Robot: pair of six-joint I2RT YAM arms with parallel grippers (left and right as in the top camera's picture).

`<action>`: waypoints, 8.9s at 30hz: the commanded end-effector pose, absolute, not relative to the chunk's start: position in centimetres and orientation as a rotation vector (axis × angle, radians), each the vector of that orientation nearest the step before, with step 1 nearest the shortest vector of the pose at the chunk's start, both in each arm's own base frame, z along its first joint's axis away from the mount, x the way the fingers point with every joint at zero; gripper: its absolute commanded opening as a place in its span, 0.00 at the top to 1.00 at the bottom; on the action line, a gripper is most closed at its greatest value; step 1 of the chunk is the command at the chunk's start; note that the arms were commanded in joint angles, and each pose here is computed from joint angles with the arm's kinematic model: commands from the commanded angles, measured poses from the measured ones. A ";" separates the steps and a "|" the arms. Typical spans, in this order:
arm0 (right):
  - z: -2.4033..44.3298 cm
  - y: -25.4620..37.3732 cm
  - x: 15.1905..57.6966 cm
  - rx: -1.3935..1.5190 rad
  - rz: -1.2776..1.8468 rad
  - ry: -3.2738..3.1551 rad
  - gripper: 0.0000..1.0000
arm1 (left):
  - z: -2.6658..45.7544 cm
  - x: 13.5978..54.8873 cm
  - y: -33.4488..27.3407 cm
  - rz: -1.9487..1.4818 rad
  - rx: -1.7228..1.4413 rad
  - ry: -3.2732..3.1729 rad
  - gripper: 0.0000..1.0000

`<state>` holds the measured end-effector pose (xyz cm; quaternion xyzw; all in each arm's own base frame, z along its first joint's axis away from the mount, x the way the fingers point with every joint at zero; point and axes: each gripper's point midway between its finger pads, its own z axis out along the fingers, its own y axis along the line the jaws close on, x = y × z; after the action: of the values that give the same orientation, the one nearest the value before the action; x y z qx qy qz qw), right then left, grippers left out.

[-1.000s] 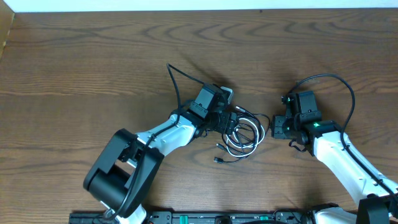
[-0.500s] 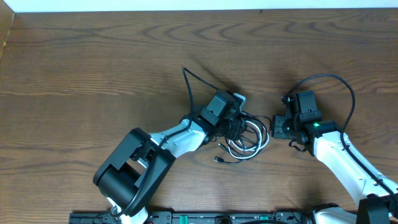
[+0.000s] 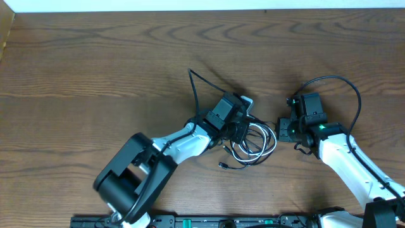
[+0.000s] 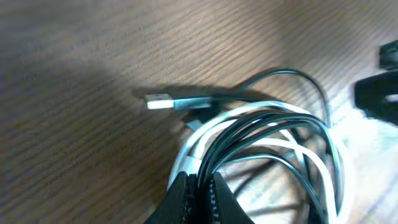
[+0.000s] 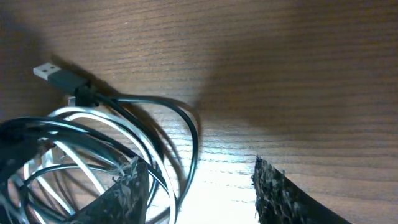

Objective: Untangle cables

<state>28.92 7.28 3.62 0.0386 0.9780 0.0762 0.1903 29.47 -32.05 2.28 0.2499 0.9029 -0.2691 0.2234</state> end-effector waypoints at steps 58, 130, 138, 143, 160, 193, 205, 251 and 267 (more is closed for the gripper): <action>3.4 3.5 28.7 0.496 -0.010 2.692 0.92 | 27.5 29.3 -19.7 -0.994 0.440 2.019 0.93; 10.5 13.9 29.4 -0.367 1.107 2.366 0.22 | 28.0 24.7 -28.1 -1.506 0.867 1.836 0.92; 11.2 15.8 29.6 -0.478 1.104 2.300 0.24 | 28.0 24.6 -28.2 -1.511 0.863 1.842 0.92; 10.6 15.1 30.5 -0.454 1.004 2.324 0.87 | 28.0 24.5 -28.3 -1.518 0.866 1.842 0.93; 2.8 -0.7 26.8 0.664 -0.125 2.736 0.99 | 16.8 29.7 -21.1 -0.764 0.434 2.394 0.41; 4.2 7.5 28.8 0.304 0.516 2.752 0.99 | 7.5 29.5 -30.3 -1.019 0.654 2.448 0.31; 4.2 7.5 28.8 0.303 0.516 2.752 0.99 | 4.8 29.4 -31.5 -1.040 0.635 2.495 0.44; 2.4 0.3 26.2 0.681 -0.018 2.785 0.99 | 26.6 27.9 -24.0 -0.874 0.503 2.031 0.93; 2.4 -10.9 23.3 1.257 -0.183 2.600 0.99 | 28.5 32.4 -4.2 -0.512 -0.115 2.006 0.93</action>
<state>24.06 -8.71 2.22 0.3934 0.9103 -0.0428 0.1217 32.20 -6.83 27.86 -0.0210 0.8376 -0.2340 0.4931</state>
